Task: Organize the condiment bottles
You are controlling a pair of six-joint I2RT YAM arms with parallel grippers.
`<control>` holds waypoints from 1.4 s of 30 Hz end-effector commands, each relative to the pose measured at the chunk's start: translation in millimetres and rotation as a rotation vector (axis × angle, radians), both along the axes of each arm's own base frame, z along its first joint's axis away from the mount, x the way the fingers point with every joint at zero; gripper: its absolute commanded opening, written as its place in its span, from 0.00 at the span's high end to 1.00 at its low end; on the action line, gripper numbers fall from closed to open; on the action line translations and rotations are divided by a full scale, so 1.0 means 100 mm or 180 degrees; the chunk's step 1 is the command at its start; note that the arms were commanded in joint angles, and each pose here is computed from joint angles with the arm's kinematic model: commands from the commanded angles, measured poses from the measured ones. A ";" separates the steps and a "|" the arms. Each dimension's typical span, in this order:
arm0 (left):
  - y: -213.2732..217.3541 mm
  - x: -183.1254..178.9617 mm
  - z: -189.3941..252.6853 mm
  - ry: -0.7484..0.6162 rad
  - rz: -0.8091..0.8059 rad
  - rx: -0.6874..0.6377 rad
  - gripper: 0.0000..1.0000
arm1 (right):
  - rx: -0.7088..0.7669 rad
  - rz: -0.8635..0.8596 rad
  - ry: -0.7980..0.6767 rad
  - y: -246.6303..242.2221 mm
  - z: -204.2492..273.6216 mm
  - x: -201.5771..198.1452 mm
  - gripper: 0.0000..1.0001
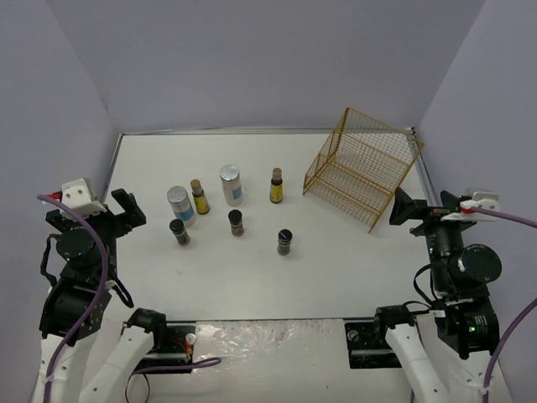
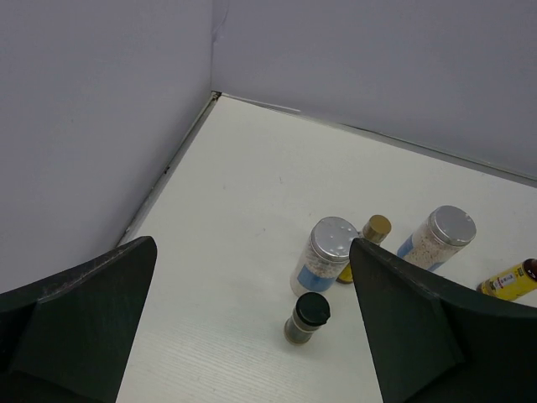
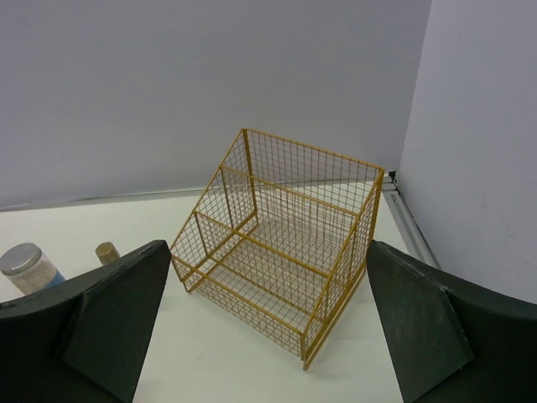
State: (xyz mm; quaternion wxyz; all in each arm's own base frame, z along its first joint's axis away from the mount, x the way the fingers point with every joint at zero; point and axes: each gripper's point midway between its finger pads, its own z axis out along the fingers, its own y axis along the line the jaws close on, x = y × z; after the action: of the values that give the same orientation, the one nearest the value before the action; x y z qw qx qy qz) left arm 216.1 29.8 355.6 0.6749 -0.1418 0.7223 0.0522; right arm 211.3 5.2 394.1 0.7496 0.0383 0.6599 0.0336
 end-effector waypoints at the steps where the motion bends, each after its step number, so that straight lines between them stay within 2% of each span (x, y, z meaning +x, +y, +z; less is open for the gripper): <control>1: 0.00 0.02 0.33 -0.0365 0.0023 -0.0123 0.03 | 0.0146 0.0225 0.0146 0.17 -0.04 0.28 0.00; 5: -0.08 0.10 0.30 -0.0283 -0.0111 -0.0055 0.03 | 0.0503 0.0425 0.0492 0.35 -0.29 0.51 0.00; 13: -0.26 0.26 0.24 -0.0118 -0.0387 -0.0013 0.03 | 0.0593 0.1117 0.1035 0.91 -0.53 1.10 0.00; 22: -0.23 0.36 -0.14 0.0306 -0.0305 0.0138 0.03 | -0.0103 0.1329 0.1160 2.16 -0.66 1.85 0.00; 24: -0.27 0.39 -0.21 0.0337 -0.0337 0.0124 0.03 | -0.0287 0.1482 0.1264 2.50 -0.89 2.00 0.00; 28: -0.34 0.43 -0.33 0.0427 -0.0429 0.0104 0.03 | -0.0622 0.1896 0.1157 3.22 -1.09 2.13 0.00; 31: -0.36 0.44 -0.38 0.0463 -0.0443 0.0108 0.03 | -0.0662 0.2204 0.1121 3.63 -1.24 2.15 0.00; 36: -0.36 0.46 -0.43 0.0511 -0.0421 0.0112 0.03 | -0.0913 0.2469 0.0944 4.05 -1.40 2.20 0.00; 42: -0.39 0.47 -0.45 0.0525 -0.0451 0.0112 0.03 | -0.0907 0.2516 0.0891 4.25 -1.61 2.33 0.00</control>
State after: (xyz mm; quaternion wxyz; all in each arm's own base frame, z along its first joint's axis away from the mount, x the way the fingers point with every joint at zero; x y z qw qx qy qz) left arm 255.0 -6.5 295.0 0.5933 -0.0652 0.8014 0.0381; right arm 420.4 410.8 170.7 0.4951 -0.3292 0.7801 0.1947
